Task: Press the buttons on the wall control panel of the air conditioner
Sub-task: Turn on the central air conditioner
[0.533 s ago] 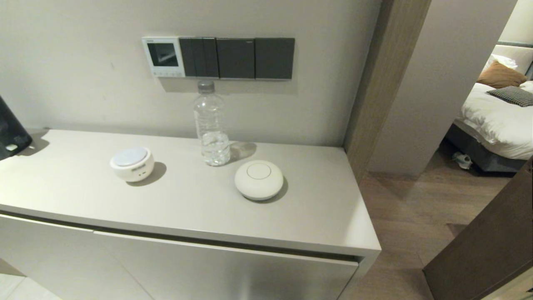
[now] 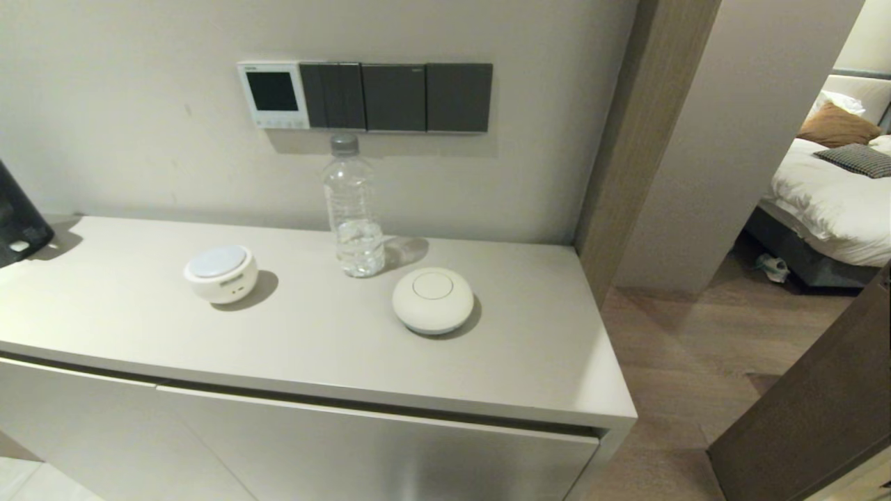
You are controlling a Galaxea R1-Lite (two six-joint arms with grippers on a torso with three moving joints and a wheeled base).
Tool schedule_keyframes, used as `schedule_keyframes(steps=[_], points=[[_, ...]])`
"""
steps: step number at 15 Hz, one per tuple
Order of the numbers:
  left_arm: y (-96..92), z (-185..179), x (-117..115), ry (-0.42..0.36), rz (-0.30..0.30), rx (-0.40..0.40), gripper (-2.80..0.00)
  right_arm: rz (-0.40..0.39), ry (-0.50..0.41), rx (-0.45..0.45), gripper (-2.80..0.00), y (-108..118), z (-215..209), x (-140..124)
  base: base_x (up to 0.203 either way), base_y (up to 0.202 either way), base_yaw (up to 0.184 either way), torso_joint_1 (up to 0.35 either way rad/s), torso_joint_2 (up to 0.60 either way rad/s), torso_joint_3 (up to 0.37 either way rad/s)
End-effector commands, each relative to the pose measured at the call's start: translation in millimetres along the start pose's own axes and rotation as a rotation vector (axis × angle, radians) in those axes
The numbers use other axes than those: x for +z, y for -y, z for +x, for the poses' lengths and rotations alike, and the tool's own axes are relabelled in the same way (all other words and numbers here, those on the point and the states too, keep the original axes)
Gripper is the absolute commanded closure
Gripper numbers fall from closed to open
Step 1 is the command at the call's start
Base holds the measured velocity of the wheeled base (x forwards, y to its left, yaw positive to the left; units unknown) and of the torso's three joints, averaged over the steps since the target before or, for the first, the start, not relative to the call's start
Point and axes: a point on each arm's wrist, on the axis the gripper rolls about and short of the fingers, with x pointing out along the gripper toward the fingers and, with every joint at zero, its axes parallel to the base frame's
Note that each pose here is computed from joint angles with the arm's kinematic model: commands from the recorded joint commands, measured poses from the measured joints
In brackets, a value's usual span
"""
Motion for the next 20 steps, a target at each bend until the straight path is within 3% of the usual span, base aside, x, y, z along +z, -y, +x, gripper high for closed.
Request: schedule_keyframes(steps=[1,10,12,15,20], points=[[0.0,0,0,0.001,0.000,0.000,0.00,0.000,-0.004,0.000,0.00,0,0,-1,0.000,0.000,0.000,0.000,0.00,0.000],[-0.1,-1,3,0.003,0.021,0.006,0.00,0.000,-0.003,0.000,0.00,0,0,-1,0.000,0.000,0.000,0.000,0.00,0.000],[-0.2,-2,24,0.025,0.016,0.006,0.00,0.000,-0.003,0.000,0.00,0,0,-1,0.000,0.000,0.000,0.000,0.00,0.000],[-0.4,13,60,-0.004,0.007,0.004,0.00,0.000,-0.003,0.000,0.00,0,0,-1,0.000,0.000,0.000,0.000,0.00,0.000],[-0.6,92,134,0.008,0.000,0.002,0.00,0.000,-0.003,0.000,0.00,0,0,-1,0.000,0.000,0.000,0.000,0.00,0.000]])
